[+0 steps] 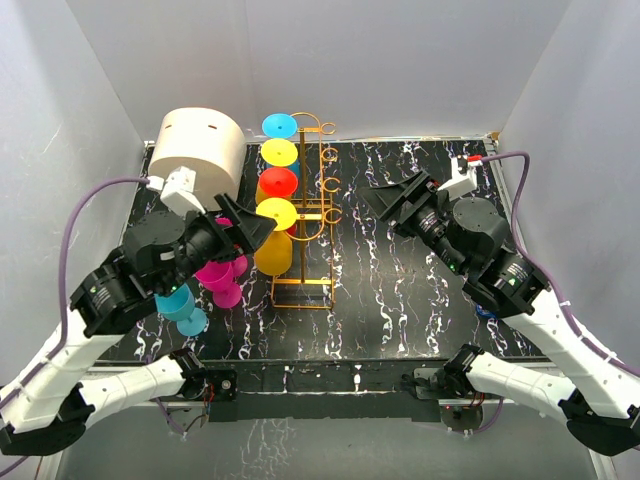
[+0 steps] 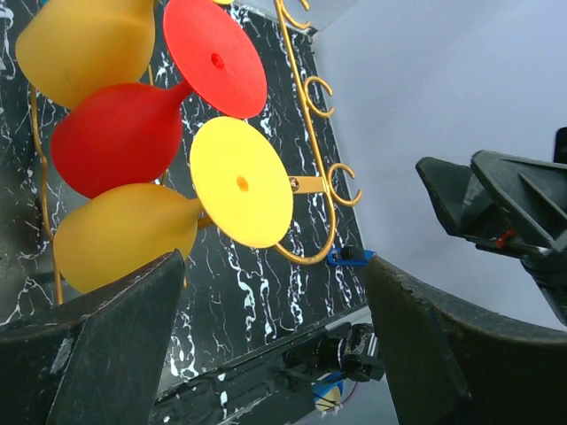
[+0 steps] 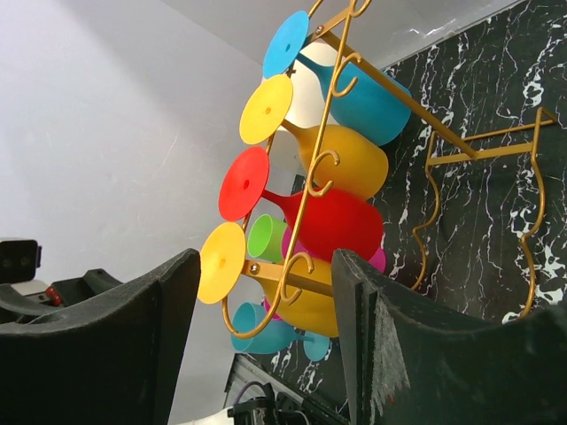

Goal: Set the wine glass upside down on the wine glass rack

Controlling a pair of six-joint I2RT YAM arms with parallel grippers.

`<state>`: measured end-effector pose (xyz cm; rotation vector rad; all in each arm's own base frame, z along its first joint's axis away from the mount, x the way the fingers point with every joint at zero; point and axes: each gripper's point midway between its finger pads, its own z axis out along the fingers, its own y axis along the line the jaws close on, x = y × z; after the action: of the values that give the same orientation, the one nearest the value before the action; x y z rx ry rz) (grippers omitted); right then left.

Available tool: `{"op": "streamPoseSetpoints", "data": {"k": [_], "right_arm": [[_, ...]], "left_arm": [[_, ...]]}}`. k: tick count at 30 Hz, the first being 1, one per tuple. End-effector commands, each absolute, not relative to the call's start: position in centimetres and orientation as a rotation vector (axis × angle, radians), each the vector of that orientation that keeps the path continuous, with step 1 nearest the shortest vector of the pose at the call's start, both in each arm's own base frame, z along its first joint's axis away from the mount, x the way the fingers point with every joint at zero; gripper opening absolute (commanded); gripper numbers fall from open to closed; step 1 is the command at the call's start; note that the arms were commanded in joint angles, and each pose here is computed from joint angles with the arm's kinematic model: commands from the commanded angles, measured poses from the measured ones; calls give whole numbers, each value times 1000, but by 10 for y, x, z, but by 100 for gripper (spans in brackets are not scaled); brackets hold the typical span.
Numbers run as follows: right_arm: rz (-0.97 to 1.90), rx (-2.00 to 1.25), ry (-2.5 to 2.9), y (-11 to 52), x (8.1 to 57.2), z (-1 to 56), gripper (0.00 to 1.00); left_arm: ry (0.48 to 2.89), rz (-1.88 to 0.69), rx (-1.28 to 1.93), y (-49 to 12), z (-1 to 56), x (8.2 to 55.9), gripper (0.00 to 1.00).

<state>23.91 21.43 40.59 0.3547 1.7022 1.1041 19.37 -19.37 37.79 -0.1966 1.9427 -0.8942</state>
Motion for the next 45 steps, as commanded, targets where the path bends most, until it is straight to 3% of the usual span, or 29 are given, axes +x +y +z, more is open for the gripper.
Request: {"op": "streamPoseSetpoints", "data": {"k": [1, 10, 19, 25, 38, 45], "right_arm": [[1158, 344, 1640, 215, 235, 422, 59], [1144, 356, 1645, 213, 236, 420, 59], [1160, 349, 1633, 216, 237, 433, 59], [1200, 329, 1621, 218, 231, 442, 57], [1198, 357, 1632, 214, 229, 430, 57], [1166, 386, 1626, 204, 228, 422, 57]], "left_arm": [[1896, -877, -155, -174, 397, 182, 81], [1881, -280, -238, -83, 381, 202, 65], [1872, 149, -173, -70, 378, 239, 59], [1949, 186, -158, -63, 363, 270, 56], [2247, -116, -148, -73, 287, 335, 57], [2426, -241, -46, -96, 233, 337, 57]]}}
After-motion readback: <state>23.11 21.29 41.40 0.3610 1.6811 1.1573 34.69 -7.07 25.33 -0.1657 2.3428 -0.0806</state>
